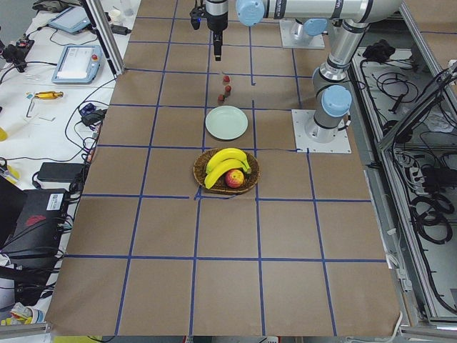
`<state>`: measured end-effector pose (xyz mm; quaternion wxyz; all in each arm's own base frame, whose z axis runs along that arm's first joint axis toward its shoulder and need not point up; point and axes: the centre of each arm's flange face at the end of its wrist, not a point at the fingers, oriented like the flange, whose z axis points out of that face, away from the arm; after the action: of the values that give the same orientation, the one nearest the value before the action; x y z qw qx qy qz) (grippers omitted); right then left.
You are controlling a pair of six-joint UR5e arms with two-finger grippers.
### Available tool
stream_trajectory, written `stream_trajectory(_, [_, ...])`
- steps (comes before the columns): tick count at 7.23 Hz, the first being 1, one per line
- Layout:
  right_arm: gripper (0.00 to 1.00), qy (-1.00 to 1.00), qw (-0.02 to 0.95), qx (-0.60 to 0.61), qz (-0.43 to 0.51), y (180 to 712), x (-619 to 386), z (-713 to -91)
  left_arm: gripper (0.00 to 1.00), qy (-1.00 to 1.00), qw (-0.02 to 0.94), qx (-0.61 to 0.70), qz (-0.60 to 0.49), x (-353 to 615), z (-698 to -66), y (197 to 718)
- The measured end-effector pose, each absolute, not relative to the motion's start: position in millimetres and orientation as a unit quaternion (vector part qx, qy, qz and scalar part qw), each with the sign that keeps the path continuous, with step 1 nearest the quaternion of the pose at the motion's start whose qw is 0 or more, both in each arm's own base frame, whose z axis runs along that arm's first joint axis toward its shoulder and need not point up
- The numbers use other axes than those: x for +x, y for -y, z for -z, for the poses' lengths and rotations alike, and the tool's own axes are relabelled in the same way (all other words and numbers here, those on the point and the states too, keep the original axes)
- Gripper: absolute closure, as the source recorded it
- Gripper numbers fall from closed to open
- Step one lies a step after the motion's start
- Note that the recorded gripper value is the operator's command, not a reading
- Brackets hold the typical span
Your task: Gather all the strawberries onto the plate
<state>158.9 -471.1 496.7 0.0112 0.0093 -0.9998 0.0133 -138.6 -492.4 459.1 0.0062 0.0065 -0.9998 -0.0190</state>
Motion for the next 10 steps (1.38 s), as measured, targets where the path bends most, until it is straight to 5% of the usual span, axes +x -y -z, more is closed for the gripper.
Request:
stream_trajectory(7, [0.0, 1.0, 0.011, 0.006, -0.008, 471.8, 156.0, -491.0, 0.17, 0.997, 0.038, 0.043, 0.06, -172.0, -230.8, 519.1])
stream_trajectory(10, [0.0, 1.0, 0.012, 0.006, -0.006, 472.0, 155.8, -490.1, 0.41, 0.991, 0.019, 0.09, 0.093, -188.0, -184.2, 516.2])
